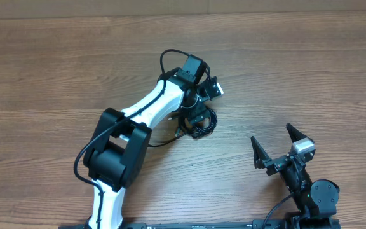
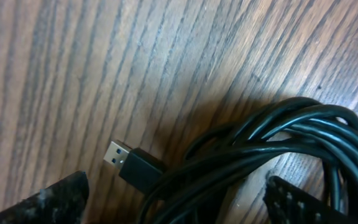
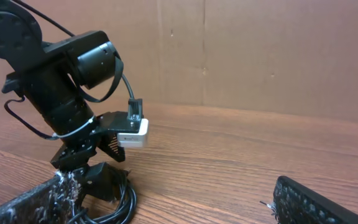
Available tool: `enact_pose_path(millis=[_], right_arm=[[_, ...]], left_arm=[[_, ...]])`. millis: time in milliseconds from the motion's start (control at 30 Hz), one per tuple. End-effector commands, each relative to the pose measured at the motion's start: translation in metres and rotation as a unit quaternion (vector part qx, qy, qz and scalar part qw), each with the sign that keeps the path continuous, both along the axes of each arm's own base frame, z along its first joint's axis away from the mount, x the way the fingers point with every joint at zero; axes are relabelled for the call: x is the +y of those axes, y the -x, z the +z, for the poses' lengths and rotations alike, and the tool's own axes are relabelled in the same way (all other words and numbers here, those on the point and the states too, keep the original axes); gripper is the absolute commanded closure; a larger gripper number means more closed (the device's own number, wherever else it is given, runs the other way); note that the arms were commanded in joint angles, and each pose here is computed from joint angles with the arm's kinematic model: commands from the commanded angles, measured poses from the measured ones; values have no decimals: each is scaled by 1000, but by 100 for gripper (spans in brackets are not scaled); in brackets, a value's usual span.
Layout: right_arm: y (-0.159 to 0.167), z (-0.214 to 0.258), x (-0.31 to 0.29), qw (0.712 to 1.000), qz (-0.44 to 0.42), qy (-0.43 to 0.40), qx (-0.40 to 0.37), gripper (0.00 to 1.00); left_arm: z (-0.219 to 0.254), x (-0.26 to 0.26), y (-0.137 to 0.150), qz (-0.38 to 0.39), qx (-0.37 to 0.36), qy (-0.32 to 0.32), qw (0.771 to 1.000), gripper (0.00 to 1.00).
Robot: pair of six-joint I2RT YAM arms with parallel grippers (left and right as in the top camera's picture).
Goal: Untangle cables
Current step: 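Lower the left gripper and grasp the black cable coil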
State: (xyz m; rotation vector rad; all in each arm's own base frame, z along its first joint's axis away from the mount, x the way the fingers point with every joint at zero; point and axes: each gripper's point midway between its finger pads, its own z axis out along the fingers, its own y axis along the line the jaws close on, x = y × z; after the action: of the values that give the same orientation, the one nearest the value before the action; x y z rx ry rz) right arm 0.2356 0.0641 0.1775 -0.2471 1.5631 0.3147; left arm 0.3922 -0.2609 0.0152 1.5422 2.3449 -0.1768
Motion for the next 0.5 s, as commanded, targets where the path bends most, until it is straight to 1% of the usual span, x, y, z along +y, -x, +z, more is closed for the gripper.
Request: enact_pose_path(millis=[0,100,167,267,333,367,400,467], right_arm=[[0,-2,0,1000,0,3,-4,0],[0,-2,0,1000,0,3,-4,0],[0,-2,0,1000,0,3,-4,0],[0,-2,0,1000,0,3,-4,0],[0,-2,0,1000,0,3,-4,0],[0,-2,0,1000,0,3,-4,0],[0,-2,0,1000,0,3,-4,0],[0,-2,0,1000,0,3,-4,0]], left_arm=[[-14,4,4,-4,11,-12,1000,14],[-14,3,3,-4,9,-10,1000,25],[-15,3,3,-4,10,-11,1000,36],[-16,4,4,-4,11,-11,1000,60],[-16,3,4,-3,11,-11,1000,80],[-16,3,3,4,12,-9,1000,94],[-16,3,3,11,14,-8,1000,96],[-15,3,2,34,18,-2,999,96]])
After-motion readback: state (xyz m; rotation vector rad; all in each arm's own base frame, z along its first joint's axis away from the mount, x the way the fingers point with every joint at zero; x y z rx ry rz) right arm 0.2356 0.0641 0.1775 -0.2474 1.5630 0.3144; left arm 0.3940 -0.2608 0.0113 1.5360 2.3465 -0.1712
